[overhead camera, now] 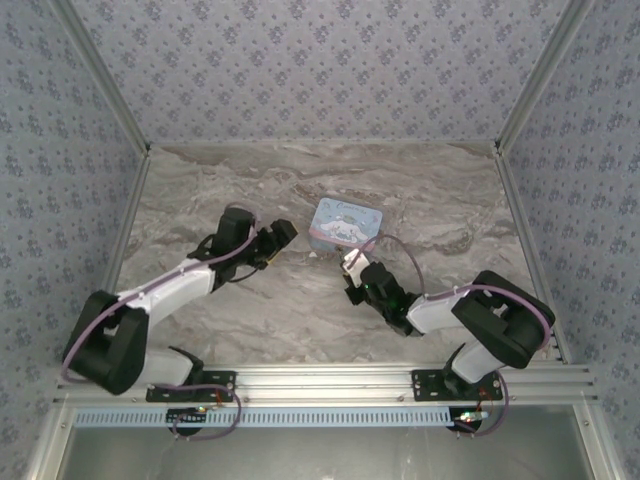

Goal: Unlock a padlock with a key

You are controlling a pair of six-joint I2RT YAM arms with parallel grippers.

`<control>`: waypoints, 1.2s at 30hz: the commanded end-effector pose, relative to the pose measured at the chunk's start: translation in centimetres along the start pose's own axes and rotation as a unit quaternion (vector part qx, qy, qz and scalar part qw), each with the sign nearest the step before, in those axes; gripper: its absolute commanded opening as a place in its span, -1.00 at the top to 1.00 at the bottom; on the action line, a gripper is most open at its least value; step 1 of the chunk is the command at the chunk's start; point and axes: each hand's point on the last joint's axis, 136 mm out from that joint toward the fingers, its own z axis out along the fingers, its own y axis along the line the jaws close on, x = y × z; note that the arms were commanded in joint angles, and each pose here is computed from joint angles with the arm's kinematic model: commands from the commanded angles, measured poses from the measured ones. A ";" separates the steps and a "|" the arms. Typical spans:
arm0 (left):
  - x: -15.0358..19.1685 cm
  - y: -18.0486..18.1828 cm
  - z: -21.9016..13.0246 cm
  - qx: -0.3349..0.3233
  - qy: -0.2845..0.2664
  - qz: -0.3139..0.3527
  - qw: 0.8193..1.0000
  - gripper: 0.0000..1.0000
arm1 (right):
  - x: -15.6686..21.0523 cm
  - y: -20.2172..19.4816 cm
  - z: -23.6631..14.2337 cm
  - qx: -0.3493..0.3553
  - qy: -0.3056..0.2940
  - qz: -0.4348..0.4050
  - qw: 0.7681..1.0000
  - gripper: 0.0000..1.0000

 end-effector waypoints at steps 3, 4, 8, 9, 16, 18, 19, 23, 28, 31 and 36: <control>-1.9 -3.8 2.2 0.028 0.036 0.088 0.995 -0.71 | 0.2 0.4 0.2 -0.027 0.006 0.055 0.998 1.00; -2.0 -3.9 2.9 0.030 0.044 0.092 0.994 -0.71 | 0.1 0.4 0.3 -0.027 0.006 0.058 0.998 1.00; -2.8 -3.9 5.5 0.027 0.065 0.100 0.992 -0.71 | 0.4 0.2 0.4 -0.021 0.009 0.065 0.998 1.00; -2.9 -3.6 6.1 0.024 0.072 0.097 0.992 -0.70 | 0.3 0.1 0.4 -0.020 0.009 0.067 0.998 1.00; -2.9 -3.4 9.8 0.034 0.119 0.100 0.987 -0.63 | 0.3 0.0 0.4 -0.025 0.015 0.076 0.997 1.00; -2.8 -2.6 10.7 0.022 0.127 0.097 0.987 -0.60 | 0.4 0.0 0.5 -0.028 0.018 0.079 0.996 1.00; -2.7 -2.3 11.0 0.018 0.129 0.095 0.987 -0.59 | 0.4 0.1 0.5 -0.031 0.019 0.081 0.996 1.00; -2.3 -0.6 11.6 0.001 0.131 0.082 0.988 -0.52 | 0.3 -0.1 0.3 -0.038 0.026 0.100 0.994 1.00; -1.2 1.8 11.3 -0.017 0.126 0.064 0.990 -0.42 | 0.2 0.0 0.0 -0.063 0.028 0.126 0.990 1.00; -0.6 3.0 10.8 -0.027 0.120 0.057 0.991 -0.38 | 0.5 -0.1 -0.1 -0.082 0.033 0.146 0.985 1.00; 0.8 4.7 9.9 -0.043 0.118 0.049 0.991 -0.35 | 1.2 -0.3 -0.1 -0.120 0.043 0.183 0.975 1.00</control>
